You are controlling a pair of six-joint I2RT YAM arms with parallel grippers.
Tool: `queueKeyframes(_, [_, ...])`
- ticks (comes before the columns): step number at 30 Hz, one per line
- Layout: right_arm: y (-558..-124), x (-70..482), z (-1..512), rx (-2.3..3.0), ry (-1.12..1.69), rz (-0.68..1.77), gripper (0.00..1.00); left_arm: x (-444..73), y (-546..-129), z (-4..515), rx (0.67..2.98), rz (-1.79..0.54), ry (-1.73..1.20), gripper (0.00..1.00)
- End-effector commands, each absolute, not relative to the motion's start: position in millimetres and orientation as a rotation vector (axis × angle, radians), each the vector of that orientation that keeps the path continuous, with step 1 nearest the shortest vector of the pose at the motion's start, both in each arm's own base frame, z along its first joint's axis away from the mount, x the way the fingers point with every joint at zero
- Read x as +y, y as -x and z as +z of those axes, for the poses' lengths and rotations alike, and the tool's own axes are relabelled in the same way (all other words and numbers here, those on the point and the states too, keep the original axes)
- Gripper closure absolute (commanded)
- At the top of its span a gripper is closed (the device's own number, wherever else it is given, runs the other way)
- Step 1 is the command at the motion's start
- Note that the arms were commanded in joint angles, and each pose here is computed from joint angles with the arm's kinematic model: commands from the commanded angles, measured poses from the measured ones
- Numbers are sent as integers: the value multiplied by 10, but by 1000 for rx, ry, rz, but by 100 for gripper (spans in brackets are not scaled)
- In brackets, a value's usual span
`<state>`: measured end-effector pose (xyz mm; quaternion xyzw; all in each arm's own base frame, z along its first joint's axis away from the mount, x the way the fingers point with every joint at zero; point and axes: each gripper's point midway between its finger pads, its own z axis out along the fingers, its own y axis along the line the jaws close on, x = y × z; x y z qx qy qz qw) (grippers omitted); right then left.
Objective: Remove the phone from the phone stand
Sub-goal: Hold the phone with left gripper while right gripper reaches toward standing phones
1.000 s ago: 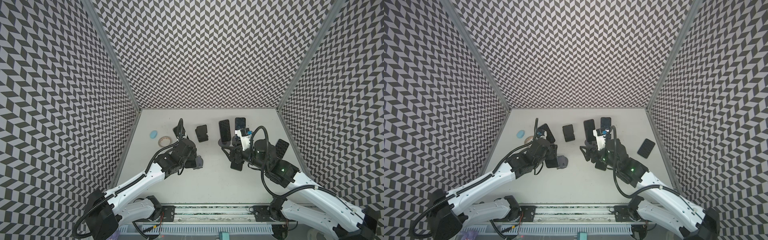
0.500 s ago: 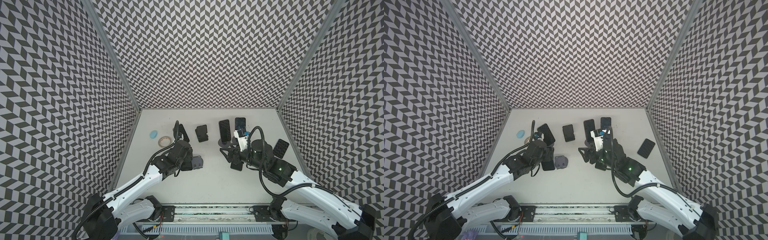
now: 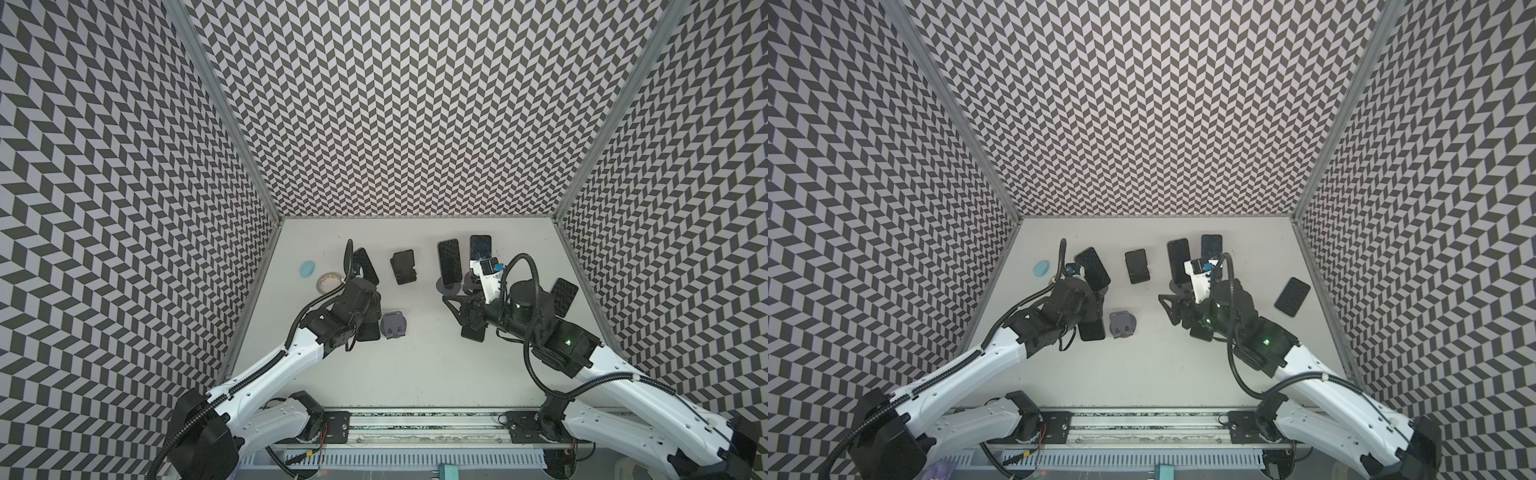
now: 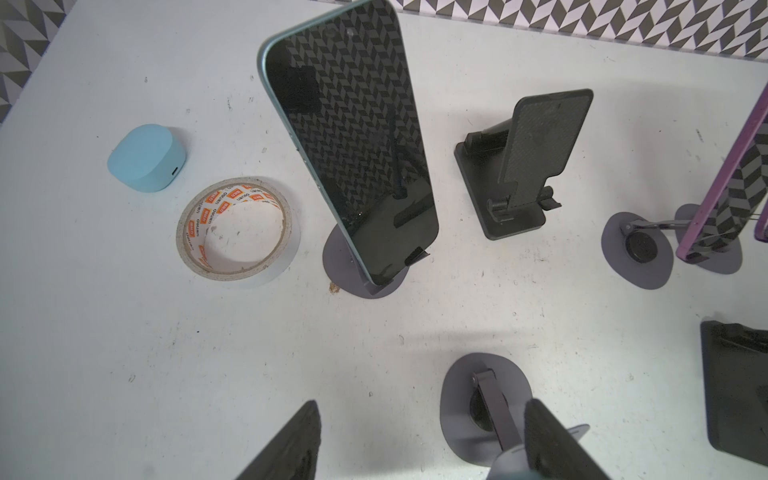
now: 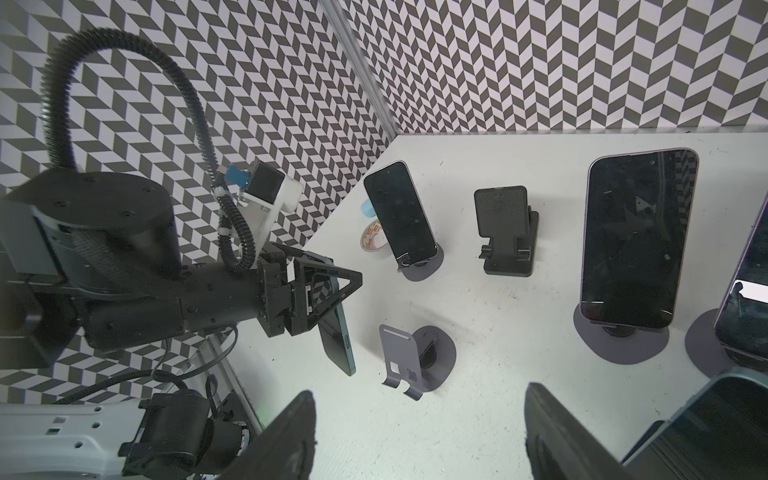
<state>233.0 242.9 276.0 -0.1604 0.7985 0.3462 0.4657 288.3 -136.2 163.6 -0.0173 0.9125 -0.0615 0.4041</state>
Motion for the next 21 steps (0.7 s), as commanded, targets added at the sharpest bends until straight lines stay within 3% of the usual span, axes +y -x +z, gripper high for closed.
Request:
queueKeyframes(1, [-2313,2450,3005,1874,393,891,24,-1311,-2893,1621,2307,-138,30,62])
queueKeyframes(21, [-2152,2860,2928,1872,541,950,25,-1118,-2997,1620,2343,-96,3,62])
